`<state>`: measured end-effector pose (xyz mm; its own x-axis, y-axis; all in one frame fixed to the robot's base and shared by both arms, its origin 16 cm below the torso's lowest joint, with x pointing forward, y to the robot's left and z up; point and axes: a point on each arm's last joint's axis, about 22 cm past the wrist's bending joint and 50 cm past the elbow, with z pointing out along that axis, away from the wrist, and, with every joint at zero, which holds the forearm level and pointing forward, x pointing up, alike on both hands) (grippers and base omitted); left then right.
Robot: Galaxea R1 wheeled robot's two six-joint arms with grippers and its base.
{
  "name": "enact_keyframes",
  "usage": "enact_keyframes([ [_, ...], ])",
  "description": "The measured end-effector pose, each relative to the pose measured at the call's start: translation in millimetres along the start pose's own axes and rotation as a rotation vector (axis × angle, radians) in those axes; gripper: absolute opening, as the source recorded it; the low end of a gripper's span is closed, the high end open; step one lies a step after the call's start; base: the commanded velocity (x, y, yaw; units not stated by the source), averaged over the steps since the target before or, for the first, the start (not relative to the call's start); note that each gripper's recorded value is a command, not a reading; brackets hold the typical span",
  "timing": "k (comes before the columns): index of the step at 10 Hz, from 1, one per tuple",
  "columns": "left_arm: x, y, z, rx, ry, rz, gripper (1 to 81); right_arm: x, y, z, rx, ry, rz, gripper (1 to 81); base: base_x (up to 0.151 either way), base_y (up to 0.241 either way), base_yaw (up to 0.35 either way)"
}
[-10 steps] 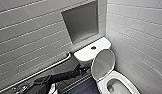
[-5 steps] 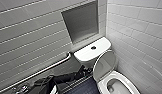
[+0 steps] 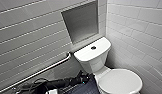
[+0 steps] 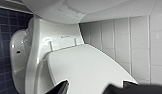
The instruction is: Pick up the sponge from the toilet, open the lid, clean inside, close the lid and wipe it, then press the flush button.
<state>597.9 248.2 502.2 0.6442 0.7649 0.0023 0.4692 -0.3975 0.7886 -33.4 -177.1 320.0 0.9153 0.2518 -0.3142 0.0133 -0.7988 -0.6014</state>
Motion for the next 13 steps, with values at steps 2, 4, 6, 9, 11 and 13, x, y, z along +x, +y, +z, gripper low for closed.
enact_keyframes([
  [2,3,-62,-47,0.090,0.004,0.012,81.1,3,7,-4,-0.009,0.002,-0.003,1.0,0.000,0.000,0.000],
  [4,-21,-98,-95,0.146,-0.051,0.071,81.1,13,7,-13,0.005,0.018,-0.002,1.0,0.000,0.000,0.000],
  [6,-73,-166,-157,0.255,-0.128,0.085,81.1,28,-5,-26,0.047,0.045,0.010,1.0,0.000,0.000,0.000],
  [9,-205,-257,-234,0.391,-0.294,0.059,81.1,55,-14,-70,0.102,0.094,0.034,1.0,0.000,0.000,0.000],
  [11,-268,-283,-261,0.416,-0.369,0.094,81.1,89,22,-122,0.055,0.163,0.025,1.0,0.000,0.000,0.000],
  [13,-317,-306,-285,0.447,-0.426,0.109,81.1,123,25,-163,0.055,0.229,0.038,1.0,0.000,0.000,0.000],
])
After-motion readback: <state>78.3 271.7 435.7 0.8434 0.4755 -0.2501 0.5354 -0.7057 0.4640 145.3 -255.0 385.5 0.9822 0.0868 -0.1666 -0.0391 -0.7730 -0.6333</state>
